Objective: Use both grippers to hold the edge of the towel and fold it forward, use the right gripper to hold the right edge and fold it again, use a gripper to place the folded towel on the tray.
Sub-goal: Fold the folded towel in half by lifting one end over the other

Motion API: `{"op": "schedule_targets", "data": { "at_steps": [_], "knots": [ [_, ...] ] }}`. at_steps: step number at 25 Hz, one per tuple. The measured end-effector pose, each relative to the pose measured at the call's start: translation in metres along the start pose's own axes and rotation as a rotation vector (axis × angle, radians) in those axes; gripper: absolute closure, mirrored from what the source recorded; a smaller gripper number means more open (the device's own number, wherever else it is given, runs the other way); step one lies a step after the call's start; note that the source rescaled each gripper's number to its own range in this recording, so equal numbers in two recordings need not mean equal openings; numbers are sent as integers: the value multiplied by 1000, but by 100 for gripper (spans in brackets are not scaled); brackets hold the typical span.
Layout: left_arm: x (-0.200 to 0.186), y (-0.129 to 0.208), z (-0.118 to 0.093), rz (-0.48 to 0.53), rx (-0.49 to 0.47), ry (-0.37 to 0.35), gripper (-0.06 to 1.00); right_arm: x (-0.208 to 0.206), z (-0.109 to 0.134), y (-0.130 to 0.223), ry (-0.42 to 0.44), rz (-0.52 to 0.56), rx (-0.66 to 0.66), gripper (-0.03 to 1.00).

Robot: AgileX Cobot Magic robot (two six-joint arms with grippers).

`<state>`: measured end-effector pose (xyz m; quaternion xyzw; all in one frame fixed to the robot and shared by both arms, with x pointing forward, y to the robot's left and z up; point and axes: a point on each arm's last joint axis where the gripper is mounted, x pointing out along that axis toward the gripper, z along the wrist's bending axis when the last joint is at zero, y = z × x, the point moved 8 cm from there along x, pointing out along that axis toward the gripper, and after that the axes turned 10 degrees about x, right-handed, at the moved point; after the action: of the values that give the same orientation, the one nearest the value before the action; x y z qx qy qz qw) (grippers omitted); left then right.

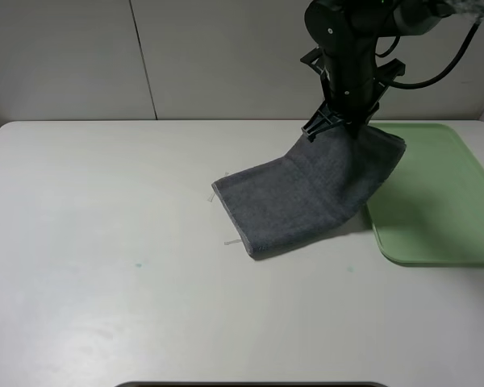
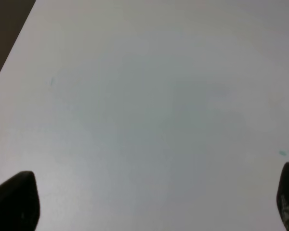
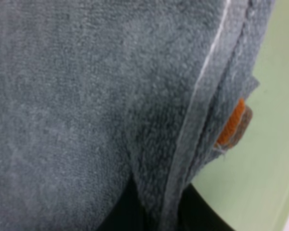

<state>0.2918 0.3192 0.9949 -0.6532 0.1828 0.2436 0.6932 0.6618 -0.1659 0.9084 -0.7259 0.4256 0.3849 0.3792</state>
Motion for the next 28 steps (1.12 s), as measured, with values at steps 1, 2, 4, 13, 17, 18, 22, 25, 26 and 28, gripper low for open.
{"op": "schedule_targets", "data": {
  "at_steps": [1,2,4,13,17,18,22,25,26,28],
  "knots": [
    [0,0,0,0,0,0,-6,0,2,1,-12,7,7,91],
    [0,0,0,0,0,0,-6,0,4,2,-25,14,14,91],
    [0,0,0,0,0,0,-6,-1,11,5,-66,31,37,91],
    [0,0,0,0,0,0,-6,-24,68,12,-163,25,-20,91],
    [0,0,0,0,0,0,-6,-37,97,17,-193,12,-47,91],
    [0,0,0,0,0,0,-6,-40,103,19,-201,11,-52,91],
    [0,0,0,0,0,0,-6,-49,122,25,-238,20,-29,91],
    [0,0,0,0,0,0,-6,-54,134,27,-279,22,-3,91],
    [0,0,0,0,0,0,-6,-55,137,27,-297,23,11,91],
    [0,0,0,0,0,0,-6,-57,143,25,-332,18,37,91]
  ]
}}
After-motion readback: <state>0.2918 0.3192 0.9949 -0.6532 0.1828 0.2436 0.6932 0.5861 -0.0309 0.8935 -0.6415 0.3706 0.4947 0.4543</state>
